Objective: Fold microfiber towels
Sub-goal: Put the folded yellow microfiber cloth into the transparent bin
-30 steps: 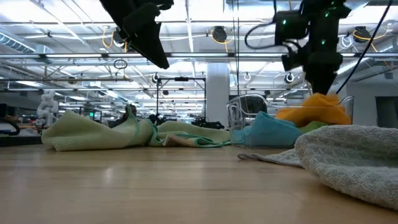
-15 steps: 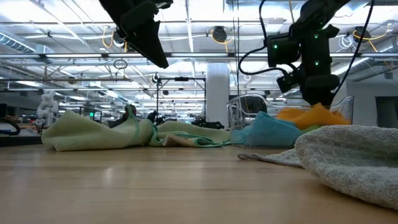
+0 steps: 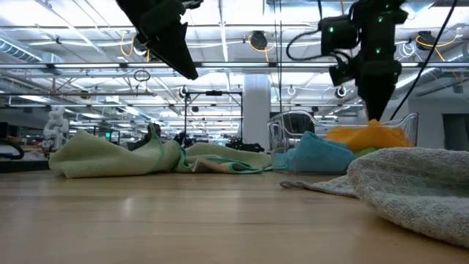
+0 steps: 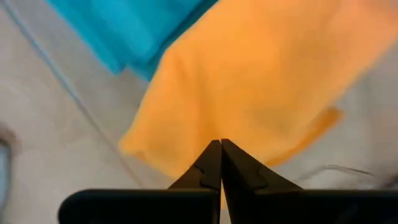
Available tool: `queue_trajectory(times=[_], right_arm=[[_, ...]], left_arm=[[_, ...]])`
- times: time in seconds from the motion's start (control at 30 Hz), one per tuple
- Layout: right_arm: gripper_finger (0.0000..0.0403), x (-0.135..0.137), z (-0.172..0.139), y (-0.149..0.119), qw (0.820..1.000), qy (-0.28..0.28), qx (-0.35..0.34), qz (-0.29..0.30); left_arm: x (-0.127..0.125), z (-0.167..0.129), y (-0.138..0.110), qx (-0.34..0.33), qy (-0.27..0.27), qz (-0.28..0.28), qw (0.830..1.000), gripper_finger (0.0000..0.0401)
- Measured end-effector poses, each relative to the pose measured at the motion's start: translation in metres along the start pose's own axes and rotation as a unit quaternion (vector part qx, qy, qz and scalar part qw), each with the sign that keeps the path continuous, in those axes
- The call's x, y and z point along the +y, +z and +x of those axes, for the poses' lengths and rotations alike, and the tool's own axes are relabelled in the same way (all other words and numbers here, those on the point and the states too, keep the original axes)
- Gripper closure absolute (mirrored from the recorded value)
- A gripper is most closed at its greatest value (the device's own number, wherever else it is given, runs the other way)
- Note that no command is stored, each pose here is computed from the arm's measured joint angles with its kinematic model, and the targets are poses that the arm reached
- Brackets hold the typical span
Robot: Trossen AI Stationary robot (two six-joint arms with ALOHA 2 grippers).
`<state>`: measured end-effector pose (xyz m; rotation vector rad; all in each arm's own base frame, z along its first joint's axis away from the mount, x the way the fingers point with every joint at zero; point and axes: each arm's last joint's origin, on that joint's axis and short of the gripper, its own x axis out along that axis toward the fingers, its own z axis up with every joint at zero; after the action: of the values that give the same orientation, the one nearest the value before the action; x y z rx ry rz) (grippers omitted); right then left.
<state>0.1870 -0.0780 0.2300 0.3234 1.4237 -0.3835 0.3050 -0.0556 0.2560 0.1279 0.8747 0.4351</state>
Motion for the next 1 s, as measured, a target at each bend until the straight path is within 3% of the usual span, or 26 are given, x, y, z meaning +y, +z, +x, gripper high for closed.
queue_trajectory(times=[0.17, 0.27, 0.57, 1.0], right_arm=[[0.0403, -0.006, -0.016, 0.016, 0.993, -0.086, -0.084, 0.010], [0.0403, -0.013, -0.011, 0.027, 0.991, -0.095, -0.096, 0.018], [0.0403, -0.040, 0.028, 0.039, 0.993, -0.104, 0.009, 0.051], [0.0403, -0.040, 0.067, 0.035, 0.992, -0.101, 0.048, 0.051]], left_arm=[[0.000, 0.000, 0.000, -0.002, 0.002, 0.000, 1.000, 0.0171], [0.000, 0.000, 0.000, -0.002, 0.003, -0.001, 1.000, 0.0171], [-0.002, -0.001, 0.000, -0.003, 0.001, -0.002, 1.000, 0.0171], [0.000, 0.001, -0.006, 0.011, 0.012, 0.012, 1.000, 0.0171]])
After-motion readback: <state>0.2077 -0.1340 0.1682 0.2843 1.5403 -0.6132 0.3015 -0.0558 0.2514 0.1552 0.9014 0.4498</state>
